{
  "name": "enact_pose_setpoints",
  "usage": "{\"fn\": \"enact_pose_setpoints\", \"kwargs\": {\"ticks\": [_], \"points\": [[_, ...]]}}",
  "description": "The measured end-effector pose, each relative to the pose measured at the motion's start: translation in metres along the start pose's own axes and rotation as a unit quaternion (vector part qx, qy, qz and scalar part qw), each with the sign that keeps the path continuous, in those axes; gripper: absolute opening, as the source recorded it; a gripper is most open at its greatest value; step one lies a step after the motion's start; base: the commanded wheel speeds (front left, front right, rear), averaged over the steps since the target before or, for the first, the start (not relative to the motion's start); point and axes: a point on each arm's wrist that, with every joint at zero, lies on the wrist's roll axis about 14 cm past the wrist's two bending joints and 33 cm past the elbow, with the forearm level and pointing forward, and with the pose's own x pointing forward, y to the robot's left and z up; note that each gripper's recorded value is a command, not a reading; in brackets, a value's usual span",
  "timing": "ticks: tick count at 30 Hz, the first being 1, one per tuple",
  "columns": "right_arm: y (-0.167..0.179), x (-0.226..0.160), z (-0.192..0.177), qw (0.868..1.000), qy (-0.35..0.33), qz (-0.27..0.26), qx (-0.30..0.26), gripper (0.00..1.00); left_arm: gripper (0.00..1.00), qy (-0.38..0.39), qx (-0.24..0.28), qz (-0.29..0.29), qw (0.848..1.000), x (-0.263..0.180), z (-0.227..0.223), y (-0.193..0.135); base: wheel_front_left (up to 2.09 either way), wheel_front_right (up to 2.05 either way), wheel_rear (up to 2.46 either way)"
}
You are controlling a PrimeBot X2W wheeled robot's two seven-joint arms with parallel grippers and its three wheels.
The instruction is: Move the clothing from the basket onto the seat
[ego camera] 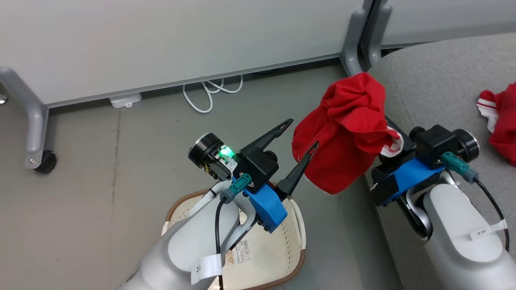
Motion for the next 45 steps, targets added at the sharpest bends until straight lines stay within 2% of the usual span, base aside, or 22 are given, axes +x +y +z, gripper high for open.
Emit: {"fn": "enact_pose_setpoints", "kwargs": {"ticks": [13,26,33,45], "points": [[-0.075,-0.056,-0.015,0.991,0.021,-0.133,0.004,0.0,1.0,0.014,-0.016,-0.104,0.994,0.034,-0.024,-0.057,0.0,0.0,0.0],[-0.132,-0.13,-0.02,0.966,0.044,-0.253,-0.004,0.0,1.0,0.024,-0.03,-0.205,0.978,0.05,-0.04,-0.12,0.0,0.0,0.0],[-0.139,-0.155,-0.024,0.958,0.053,-0.282,-0.005,0.0,1.0,0.029,-0.034,-0.228,0.973,0.049,-0.043,-0.136,0.0,0.0,0.0],[-0.139,-0.155,-0.025,0.956,0.05,-0.29,-0.001,0.0,1.0,0.03,-0.04,-0.226,0.973,0.049,-0.044,-0.134,0.0,0.0,0.0]]}}
